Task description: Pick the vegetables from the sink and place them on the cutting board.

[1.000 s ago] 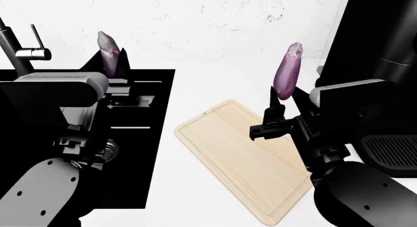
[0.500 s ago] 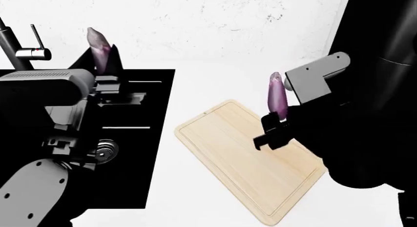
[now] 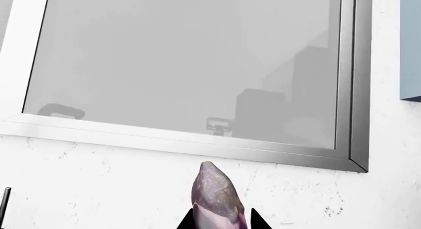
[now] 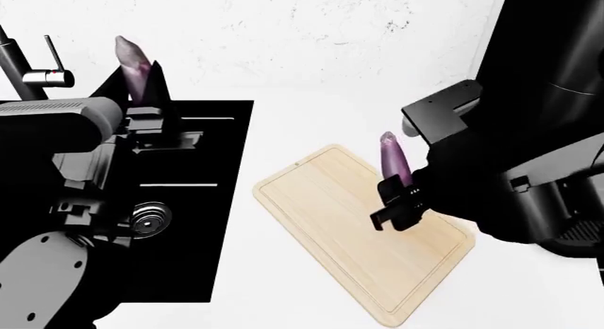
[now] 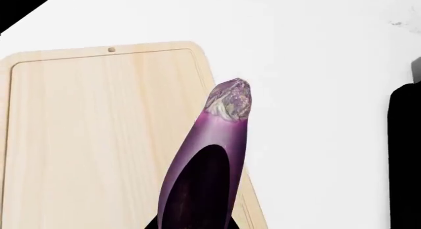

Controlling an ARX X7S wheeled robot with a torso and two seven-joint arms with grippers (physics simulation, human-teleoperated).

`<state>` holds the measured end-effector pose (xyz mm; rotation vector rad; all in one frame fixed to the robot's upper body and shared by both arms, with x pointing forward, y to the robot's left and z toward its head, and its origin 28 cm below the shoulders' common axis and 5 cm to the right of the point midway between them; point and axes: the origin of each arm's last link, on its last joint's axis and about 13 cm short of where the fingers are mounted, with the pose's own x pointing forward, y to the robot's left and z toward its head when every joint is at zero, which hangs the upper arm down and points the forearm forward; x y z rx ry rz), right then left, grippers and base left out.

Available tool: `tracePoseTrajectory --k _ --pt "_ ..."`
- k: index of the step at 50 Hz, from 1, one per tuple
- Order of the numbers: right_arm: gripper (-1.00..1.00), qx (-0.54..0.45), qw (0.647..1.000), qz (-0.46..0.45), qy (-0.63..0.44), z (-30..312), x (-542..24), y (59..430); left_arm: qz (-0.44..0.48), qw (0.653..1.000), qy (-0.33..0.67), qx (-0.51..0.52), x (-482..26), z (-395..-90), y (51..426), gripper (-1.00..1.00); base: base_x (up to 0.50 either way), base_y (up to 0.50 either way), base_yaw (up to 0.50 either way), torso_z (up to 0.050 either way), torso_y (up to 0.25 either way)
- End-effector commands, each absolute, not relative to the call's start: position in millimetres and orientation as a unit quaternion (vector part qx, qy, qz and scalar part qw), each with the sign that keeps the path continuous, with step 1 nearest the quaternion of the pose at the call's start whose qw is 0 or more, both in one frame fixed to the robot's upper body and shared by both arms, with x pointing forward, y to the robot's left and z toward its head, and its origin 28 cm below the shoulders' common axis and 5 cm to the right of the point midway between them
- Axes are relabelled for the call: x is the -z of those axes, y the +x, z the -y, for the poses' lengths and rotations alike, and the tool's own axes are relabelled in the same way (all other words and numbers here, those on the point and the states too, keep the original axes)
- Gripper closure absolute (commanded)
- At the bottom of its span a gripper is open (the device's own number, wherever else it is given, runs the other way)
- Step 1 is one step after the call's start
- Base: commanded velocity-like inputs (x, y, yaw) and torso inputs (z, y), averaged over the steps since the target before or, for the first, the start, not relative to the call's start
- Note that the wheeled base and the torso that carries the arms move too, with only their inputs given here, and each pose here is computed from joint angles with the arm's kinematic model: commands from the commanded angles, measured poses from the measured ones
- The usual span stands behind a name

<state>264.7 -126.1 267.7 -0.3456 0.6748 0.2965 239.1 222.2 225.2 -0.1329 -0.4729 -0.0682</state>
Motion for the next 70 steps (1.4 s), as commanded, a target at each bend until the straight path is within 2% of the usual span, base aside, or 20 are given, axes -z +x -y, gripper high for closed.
tracePoseTrajectory --k 1,42,43,64,70 --pt "1.00 -0.150 0.906 -0.359 -0.169 126.9 -263.0 275.5 0.239 0.968 -0.075 0.033 -227.5 -222.8 237.0 1.00 0.00 0.00 0.00 0.000 0.000" --pt "1.00 -0.164 0.884 -0.402 -0.175 119.1 -233.1 295.3 0.246 0.966 -0.079 0.032 -230.7 -224.9 233.9 1.00 0.00 0.00 0.00 0.000 0.001" --pt "-1.00 -0.163 0.884 -0.402 -0.176 119.2 -233.6 295.1 0.246 0.966 -0.079 0.032 -230.7 -224.9 233.9 1.00 0.00 0.00 0.00 0.000 0.000" --pt "-1.00 -0.163 0.888 -0.391 -0.177 119.6 -237.9 292.4 0.242 0.966 -0.079 0.034 -229.1 -224.0 234.7 1.00 0.00 0.00 0.00 0.000 0.000" --pt "-1.00 -0.160 0.903 -0.360 -0.172 121.4 -254.0 284.0 0.194 0.976 -0.066 0.068 -220.9 -214.2 243.2 1.00 0.00 0.00 0.00 0.000 0.000"
